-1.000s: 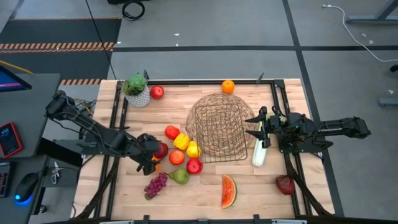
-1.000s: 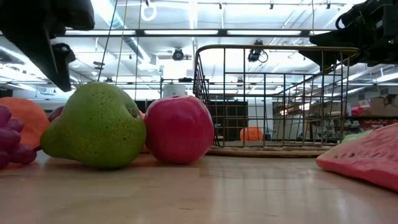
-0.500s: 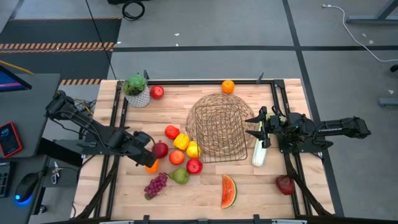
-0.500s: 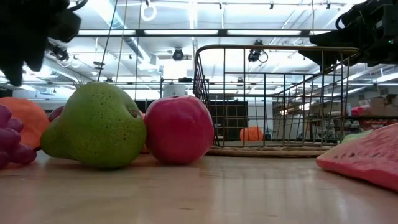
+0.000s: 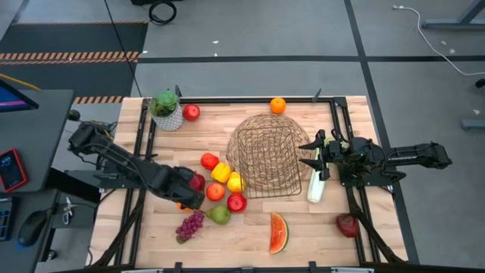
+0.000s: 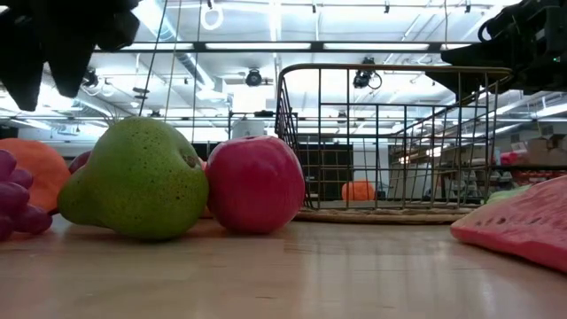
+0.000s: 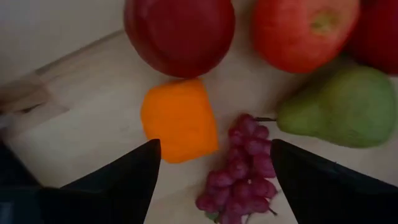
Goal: Build produce basket
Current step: Put the bottom orange into the wire basket
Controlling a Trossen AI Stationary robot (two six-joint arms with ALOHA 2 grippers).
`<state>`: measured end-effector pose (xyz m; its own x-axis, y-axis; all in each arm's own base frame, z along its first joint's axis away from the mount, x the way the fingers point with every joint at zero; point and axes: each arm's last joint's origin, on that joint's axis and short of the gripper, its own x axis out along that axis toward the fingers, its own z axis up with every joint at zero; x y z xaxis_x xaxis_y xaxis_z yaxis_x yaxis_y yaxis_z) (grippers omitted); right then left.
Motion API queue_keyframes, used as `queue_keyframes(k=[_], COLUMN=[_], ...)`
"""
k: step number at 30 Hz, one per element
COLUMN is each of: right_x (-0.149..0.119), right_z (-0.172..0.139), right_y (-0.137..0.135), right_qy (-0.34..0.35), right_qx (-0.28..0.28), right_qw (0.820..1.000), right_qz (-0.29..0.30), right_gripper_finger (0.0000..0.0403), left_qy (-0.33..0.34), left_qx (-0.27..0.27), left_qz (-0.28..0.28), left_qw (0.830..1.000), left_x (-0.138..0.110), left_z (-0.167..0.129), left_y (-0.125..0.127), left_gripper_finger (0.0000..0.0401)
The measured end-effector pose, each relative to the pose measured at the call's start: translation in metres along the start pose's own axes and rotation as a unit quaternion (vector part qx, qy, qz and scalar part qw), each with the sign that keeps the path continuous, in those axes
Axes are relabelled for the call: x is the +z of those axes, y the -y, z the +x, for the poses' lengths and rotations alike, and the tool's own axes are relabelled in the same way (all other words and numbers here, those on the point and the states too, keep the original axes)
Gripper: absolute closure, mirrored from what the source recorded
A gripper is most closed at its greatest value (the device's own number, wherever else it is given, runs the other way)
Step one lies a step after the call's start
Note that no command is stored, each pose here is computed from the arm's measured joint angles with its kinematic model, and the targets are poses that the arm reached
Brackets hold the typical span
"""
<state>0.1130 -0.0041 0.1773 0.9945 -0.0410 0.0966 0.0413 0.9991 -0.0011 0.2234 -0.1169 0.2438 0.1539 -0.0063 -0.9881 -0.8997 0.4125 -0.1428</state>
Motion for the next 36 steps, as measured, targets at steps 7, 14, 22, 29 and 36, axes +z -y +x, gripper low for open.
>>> queue_keyframes(k=[7, 14, 22, 29, 36], right_x=[0.0, 0.0, 0.0, 0.0, 0.0], right_z=[0.0, 0.0, 0.0, 0.0, 0.0], right_y=[0.0, 0.0, 0.0, 0.0, 0.0], right_qy=[0.0, 0.002, 0.002, 0.002, 0.002], right_qx=[0.0, 0.0, 0.0, 0.0, 0.0], right_qw=[1.0, 1.0, 1.0, 1.0, 1.0], right_qz=[0.0, 0.0, 0.0, 0.0, 0.0], right_gripper_finger=[0.0172, 0.0172, 0.0172, 0.0172, 0.0172], left_qy=[-0.006, -0.003, 0.011, 0.006, -0.005], left_qx=[0.053, 0.061, 0.083, 0.05, 0.044], left_qz=[0.026, 0.011, -0.001, 0.002, 0.002], left_qw=[0.998, 0.998, 0.996, 0.999, 0.999], left_x=[-0.003, -0.003, -0.009, -0.01, -0.012], left_z=[0.021, 0.024, 0.042, 0.058, 0.068], left_y=[0.014, 0.014, 0.002, 0.001, -0.004], left_gripper_finger=[0.0096, 0.0096, 0.0096, 0.0097, 0.0106])
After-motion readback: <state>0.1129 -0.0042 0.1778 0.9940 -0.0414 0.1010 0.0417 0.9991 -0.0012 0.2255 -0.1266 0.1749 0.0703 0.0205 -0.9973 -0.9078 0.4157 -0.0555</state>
